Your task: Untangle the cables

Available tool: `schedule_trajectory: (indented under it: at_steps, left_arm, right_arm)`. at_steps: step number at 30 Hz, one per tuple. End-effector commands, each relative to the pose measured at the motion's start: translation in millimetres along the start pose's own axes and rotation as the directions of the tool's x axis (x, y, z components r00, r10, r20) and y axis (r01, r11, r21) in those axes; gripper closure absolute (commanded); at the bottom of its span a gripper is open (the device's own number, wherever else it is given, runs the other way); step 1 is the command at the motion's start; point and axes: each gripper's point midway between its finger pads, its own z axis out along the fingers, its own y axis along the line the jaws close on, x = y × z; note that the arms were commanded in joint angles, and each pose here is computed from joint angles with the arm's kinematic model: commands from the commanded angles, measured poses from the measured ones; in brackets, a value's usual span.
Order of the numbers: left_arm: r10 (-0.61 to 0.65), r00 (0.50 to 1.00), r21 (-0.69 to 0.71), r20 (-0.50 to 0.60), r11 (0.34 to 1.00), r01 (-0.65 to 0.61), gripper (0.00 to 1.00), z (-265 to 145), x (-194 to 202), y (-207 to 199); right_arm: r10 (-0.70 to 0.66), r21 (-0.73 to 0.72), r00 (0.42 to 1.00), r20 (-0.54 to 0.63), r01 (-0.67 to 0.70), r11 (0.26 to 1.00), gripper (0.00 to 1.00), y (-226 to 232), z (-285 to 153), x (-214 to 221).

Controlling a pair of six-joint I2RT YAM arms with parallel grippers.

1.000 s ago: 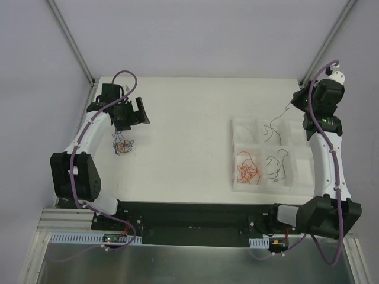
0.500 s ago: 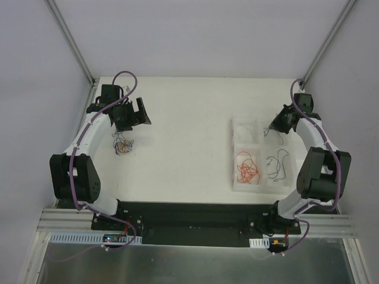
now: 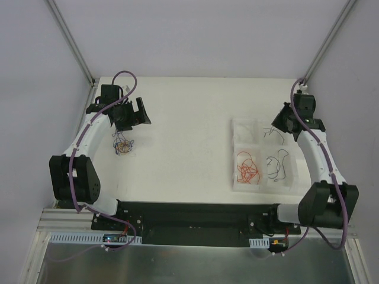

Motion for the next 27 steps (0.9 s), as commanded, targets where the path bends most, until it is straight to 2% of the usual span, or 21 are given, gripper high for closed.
schedule_trajectory:
  at_steps: [1, 5, 10, 16, 21, 27]
  left_arm:
    - [0.016, 0.999, 0.021, 0.036, 1.0, -0.017, 0.04, -7.9, -4.9, -8.2]
    - [0.018, 0.999, 0.026, 0.039, 1.0, -0.019, 0.04, -9.4, -5.2, -9.4]
    - [0.019, 0.999, 0.029, 0.044, 0.999, -0.021, 0.04, -11.4, -5.4, -10.5]
    - [0.017, 0.999, 0.028, 0.043, 0.999, -0.019, 0.04, -11.0, -4.4, -10.0]
    - [0.016, 0.999, 0.026, 0.041, 1.0, -0.018, 0.04, -10.3, -3.8, -9.3]
    - [0.015, 0.999, 0.032, 0.034, 0.999, -0.016, 0.04, -8.6, -2.9, -9.7]
  right_arm:
    - [0.069, -0.07, 0.998, 0.011, -0.068, 0.995, 1.0, 8.2, -29.4, 7.7]
    - [0.165, -0.14, 0.985, -0.057, -0.172, 0.975, 1.0, 18.9, -32.0, 25.2]
    - [0.284, -0.179, 0.951, -0.123, -0.303, 0.936, 1.0, 24.6, -25.7, 27.3]
    - [0.435, -0.113, 0.887, -0.156, -0.454, 0.884, 1.0, 2.6, 1.3, 22.0]
    - [0.384, 0.04, 0.918, -0.098, -0.381, 0.924, 0.99, -37.8, 28.3, 12.0]
    - [0.278, 0.21, 0.954, -0.113, -0.25, 0.945, 1.0, -68.8, 51.0, 7.6]
